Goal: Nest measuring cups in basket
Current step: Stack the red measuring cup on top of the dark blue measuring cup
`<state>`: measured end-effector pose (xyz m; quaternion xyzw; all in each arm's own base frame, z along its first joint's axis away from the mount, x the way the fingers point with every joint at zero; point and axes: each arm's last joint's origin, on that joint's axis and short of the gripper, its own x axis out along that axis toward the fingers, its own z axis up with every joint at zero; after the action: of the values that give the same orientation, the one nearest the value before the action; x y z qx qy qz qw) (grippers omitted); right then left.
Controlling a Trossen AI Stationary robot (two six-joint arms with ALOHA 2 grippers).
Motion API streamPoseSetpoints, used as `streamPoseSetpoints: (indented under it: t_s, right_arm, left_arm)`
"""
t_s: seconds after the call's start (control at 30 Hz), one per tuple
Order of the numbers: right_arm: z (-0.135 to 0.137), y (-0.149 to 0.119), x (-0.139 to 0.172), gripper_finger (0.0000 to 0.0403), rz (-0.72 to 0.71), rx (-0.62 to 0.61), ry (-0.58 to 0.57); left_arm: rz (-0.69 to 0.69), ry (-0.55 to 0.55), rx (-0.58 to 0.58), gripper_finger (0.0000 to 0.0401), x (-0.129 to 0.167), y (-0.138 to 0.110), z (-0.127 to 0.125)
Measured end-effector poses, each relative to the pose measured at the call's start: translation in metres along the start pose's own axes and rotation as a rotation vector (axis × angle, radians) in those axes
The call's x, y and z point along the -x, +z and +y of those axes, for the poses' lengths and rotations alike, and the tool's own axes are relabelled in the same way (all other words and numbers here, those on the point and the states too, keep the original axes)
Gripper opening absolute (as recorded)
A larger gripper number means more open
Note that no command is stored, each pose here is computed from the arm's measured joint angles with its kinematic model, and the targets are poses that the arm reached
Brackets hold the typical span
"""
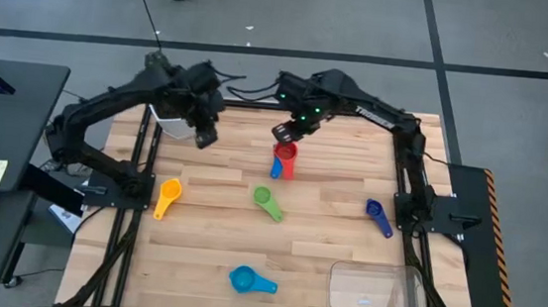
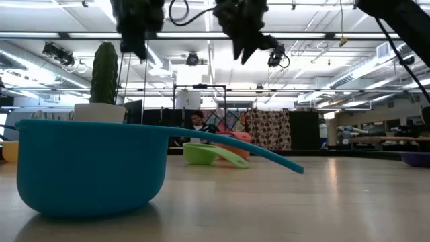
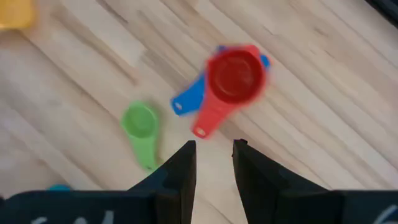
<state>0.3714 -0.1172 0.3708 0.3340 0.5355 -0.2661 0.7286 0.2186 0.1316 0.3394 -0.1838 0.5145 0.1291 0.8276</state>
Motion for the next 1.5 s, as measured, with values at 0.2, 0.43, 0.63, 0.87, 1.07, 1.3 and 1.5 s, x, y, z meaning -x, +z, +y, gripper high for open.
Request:
streamPoseSetpoints:
  t_s: [0.2, 0.43, 0.63, 0.87, 1.07, 1.3, 1.5]
  right_arm:
    - [0.004, -0.01, -0.019, 0.011, 0.078, 0.017, -0.034]
    - [-0.005, -0.023, -0.065, 0.011, 0.23, -0.004, -0.156]
    - [-0.012, -0.031, -0.099, 0.011, 0.293, 0.021, -0.195]
    - [-0.014, -0.034, -0.131, 0.011, 0.277, 0.144, -0.132]
    - [-0.017, -0.037, -0.143, 0.011, 0.28, 0.207, -0.121]
    - [-0.017, -0.036, -0.144, 0.011, 0.272, 0.227, -0.112]
    - [-0.018, -0.036, -0.155, 0.011, 0.252, 0.241, -0.07]
  left_arm:
    - [-0.072, -0.046, -0.019, 0.0006, -0.065, -0.011, 0.001]
    - [-0.18, -0.114, -0.112, 0.0005, -0.114, -0.029, -0.007]
    - [-0.312, -0.129, -0.269, 0.0005, -0.136, -0.037, -0.018]
    - [-0.385, -0.112, -0.412, 0.0005, -0.145, -0.041, -0.02]
    - [-0.348, -0.155, -0.423, 0.0005, -0.17, -0.04, -0.017]
    - [-0.347, -0.189, -0.439, 0.0005, -0.203, -0.027, -0.019]
    - [-0.329, -0.21, -0.453, 0.0005, -0.217, -0.013, -0.019]
